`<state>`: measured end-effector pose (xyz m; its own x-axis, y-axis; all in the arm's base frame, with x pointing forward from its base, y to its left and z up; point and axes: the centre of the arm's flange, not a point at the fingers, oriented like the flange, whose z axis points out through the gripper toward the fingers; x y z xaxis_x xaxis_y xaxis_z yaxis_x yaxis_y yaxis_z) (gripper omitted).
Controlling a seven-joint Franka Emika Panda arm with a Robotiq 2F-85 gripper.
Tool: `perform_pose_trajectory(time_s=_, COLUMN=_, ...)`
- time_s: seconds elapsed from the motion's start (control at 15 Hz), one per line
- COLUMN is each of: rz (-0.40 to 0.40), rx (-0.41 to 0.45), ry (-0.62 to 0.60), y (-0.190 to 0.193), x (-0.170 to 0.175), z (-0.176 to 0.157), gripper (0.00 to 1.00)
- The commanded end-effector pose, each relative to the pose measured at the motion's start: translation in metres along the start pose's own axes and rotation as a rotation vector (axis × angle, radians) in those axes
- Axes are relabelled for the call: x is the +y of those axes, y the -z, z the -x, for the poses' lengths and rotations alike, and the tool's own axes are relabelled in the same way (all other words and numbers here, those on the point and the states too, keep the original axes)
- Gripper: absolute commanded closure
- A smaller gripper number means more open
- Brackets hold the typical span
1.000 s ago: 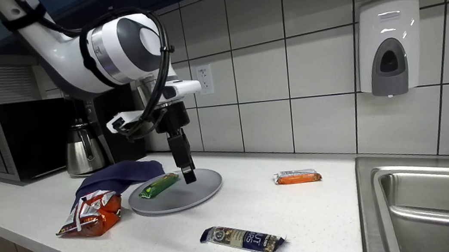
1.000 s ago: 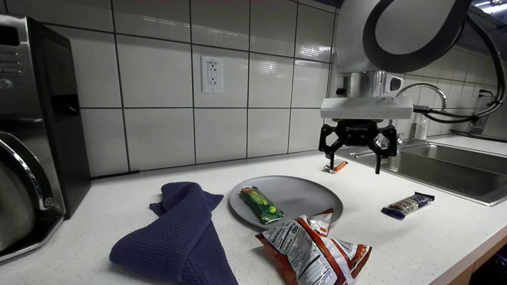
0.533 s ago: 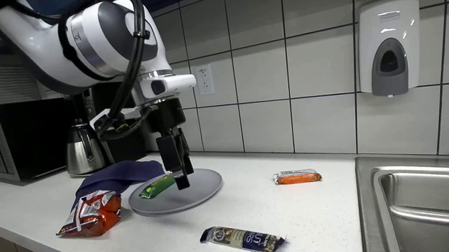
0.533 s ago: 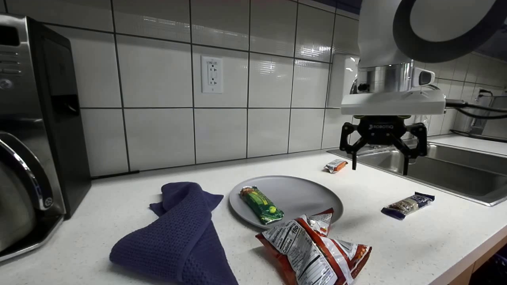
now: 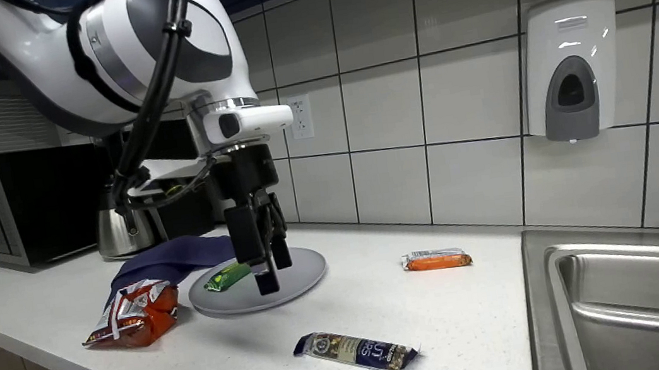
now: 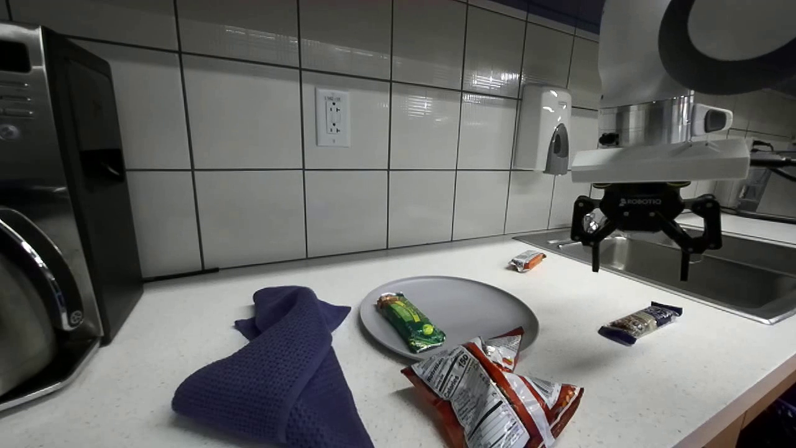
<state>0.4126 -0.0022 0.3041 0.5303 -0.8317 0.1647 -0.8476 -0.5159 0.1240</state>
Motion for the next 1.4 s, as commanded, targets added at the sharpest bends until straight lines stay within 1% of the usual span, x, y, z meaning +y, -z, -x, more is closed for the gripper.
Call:
perform_pose_trajectory(time_s=0.0, rz=0.021, rx=0.009, ry=-0.045, y=0.002, x=0.014, z=-0.011, gripper=0.00)
perform_pose_trajectory(time_s=0.33, rz=0.025, rx=0.000, ry=-0.091, y=-0.006, x=0.020, z=-0.032, gripper=0.00)
perform_pose_trajectory(time_s=0.8, rz=0.014, rx=-0.025, ry=-0.129, y=-0.021, x=0.027, z=-0.051, gripper=0.00)
perform_pose_trajectory(time_s=1.33, rz=0.006, rx=-0.033, ry=-0.168, y=-0.043, x=0.039, z=-0.074, gripper=0.00)
